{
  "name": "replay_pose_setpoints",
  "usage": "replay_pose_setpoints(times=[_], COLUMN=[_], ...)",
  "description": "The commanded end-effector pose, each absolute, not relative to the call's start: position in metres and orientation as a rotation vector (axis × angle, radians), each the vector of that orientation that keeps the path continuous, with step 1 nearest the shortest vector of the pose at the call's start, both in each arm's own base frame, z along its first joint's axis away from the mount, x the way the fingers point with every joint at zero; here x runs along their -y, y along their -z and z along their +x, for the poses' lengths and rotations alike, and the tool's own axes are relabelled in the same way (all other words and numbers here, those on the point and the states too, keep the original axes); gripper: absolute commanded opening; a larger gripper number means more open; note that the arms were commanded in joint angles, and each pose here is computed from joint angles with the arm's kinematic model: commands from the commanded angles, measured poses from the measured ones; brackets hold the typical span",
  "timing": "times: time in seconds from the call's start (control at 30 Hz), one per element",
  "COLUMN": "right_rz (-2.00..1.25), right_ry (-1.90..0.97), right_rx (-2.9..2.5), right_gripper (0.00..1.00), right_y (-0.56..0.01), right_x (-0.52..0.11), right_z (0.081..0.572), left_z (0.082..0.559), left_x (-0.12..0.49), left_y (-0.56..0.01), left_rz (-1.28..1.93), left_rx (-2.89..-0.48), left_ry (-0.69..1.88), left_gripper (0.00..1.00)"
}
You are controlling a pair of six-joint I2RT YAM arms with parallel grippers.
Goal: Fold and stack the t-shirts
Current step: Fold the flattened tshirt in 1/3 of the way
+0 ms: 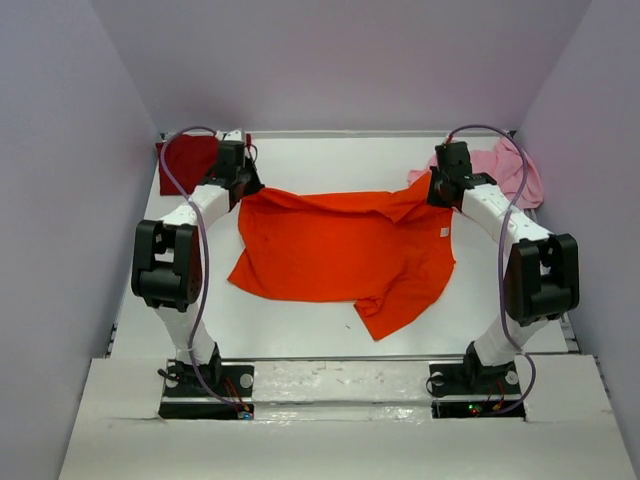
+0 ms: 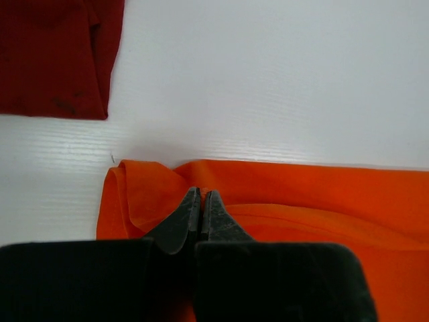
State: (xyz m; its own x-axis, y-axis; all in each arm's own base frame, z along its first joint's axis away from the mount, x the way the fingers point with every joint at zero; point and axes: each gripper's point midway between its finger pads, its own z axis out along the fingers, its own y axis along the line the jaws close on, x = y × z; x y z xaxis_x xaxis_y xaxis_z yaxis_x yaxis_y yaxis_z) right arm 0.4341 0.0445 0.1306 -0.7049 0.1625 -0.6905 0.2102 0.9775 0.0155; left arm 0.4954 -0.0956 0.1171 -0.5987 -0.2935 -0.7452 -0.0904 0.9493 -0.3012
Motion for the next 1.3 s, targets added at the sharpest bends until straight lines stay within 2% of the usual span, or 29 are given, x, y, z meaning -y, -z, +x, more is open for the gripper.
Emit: replay_pose_setpoints(times=[0.0,0.23,0.3,0.37,0.4,0.47,0.67,0.83,1.27], right_rz=[0.314,0.321,0.344,0.352,0.357,0.347,0.334,0.325,0.312], right_ry=[0.082,0.059,0.077,0.090,0.100,0.085,0.032,-0.025,-0.220], right_rx=[-2.321,-2.398,-2.399,-2.378,-2.363,-2.333,-2.294,-2.332,-2.424], right_gripper=[0.00,0.00,0.23,0.40,0.52,0.62,0.68,0.68,0.68], right_y=[-0.139,-0.111,-0.110,-0.119,-0.124,-0.138,-0.160,-0.143,-0.081], right_x=[-0.038,-0.043,-0.041,-0.038,-0.036,-0.037,-0.046,-0.062,-0.118], right_z=[0.428,0.417,0.415,0.416,0.417,0.421,0.442,0.461,0.490], left_z=[0.484,0.462,0.453,0.448,0.445,0.443,0.435,0.430,0.423], left_x=[0.099,0.093,0.087,0.082,0.079,0.072,0.072,0.078,0.086], left_y=[-0.134,-0.101,-0.088,-0.085,-0.084,-0.099,-0.140,-0.161,-0.131], left_rz=[-0.284,-0.307,-0.358,-0.386,-0.407,-0.436,-0.455,-0.437,-0.422], left_rx=[-2.174,-2.256,-2.299,-2.308,-2.307,-2.256,-2.172,-2.138,-2.201], left_ry=[0.307,0.244,0.207,0.177,0.163,0.140,0.190,0.228,0.200], left_gripper=[0.00,0.00,0.00,0.00,0.00,0.01,0.05,0.06,0.06])
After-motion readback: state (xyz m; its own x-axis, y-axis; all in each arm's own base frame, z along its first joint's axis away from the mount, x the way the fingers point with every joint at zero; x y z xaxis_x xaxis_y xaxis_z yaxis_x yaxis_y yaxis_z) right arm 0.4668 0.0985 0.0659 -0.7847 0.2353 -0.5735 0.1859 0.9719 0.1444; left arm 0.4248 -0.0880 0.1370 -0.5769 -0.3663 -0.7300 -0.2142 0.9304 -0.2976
